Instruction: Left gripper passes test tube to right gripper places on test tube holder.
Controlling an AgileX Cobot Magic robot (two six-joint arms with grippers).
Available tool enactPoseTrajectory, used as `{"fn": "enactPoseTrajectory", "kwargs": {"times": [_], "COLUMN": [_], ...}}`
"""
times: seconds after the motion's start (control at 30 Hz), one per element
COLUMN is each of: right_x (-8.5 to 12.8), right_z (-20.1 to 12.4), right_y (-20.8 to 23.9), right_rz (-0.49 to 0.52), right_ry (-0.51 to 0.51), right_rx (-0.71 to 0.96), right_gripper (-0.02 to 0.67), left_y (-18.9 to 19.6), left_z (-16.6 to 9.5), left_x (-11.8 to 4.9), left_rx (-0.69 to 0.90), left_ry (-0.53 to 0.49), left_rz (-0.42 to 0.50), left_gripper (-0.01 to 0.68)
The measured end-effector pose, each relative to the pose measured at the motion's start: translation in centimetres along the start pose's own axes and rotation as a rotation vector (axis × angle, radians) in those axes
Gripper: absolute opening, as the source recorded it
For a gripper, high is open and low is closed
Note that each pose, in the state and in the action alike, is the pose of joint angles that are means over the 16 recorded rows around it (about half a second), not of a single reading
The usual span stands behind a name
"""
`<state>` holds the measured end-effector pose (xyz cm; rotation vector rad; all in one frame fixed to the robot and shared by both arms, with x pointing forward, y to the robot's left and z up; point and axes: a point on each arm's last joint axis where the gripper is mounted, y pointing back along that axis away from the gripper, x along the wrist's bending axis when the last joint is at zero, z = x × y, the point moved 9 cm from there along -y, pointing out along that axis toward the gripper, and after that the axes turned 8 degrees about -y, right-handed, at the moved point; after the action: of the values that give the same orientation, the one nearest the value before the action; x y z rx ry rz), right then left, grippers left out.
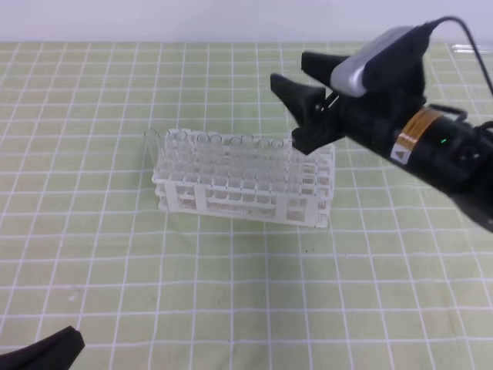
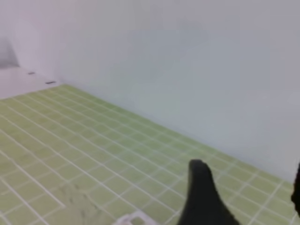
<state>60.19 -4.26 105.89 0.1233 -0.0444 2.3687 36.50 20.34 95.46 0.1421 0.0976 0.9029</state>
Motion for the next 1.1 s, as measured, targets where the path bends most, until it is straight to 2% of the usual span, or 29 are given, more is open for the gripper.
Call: {"fn": "enactPoseTrajectory", "kwargs": {"times": [0.3, 0.5, 0.83, 0.97, 1.1], "right_x": [3.0, 4.9, 7.2, 7.1, 6.1], "right_z": [5.4, 6.8, 4.0, 2.3, 0.9], "right_y": [5.0, 9.6, 16.2, 17.5, 18.3], "right_rz": [0.050, 0.066, 0.092, 0.069, 0.005], "right_ry": [0.011, 0.007, -0.033, -0.070, -0.105], "right_rx": [-0.007, -0.025, -0.028, -0.007, 0.020], "right_gripper": [0.131, 0.015, -0.013, -0.013, -0.014], "left_y": [0.0, 0.0, 0.0, 0.0, 0.0], "left_z": [-0.1, -0.3, -0.2, -0.1, -0.2], "left_x": [0.0, 0.0, 0.0, 0.0, 0.0], "left_rx": [0.002, 0.007, 0.005, 0.003, 0.006], "left_ry": [-0.001, -0.002, -0.002, -0.001, -0.002], "left_rz": [0.000, -0.001, -0.001, -0.001, 0.000], "left_gripper": [-0.002, -0.002, -0.002, -0.002, -0.002]}}
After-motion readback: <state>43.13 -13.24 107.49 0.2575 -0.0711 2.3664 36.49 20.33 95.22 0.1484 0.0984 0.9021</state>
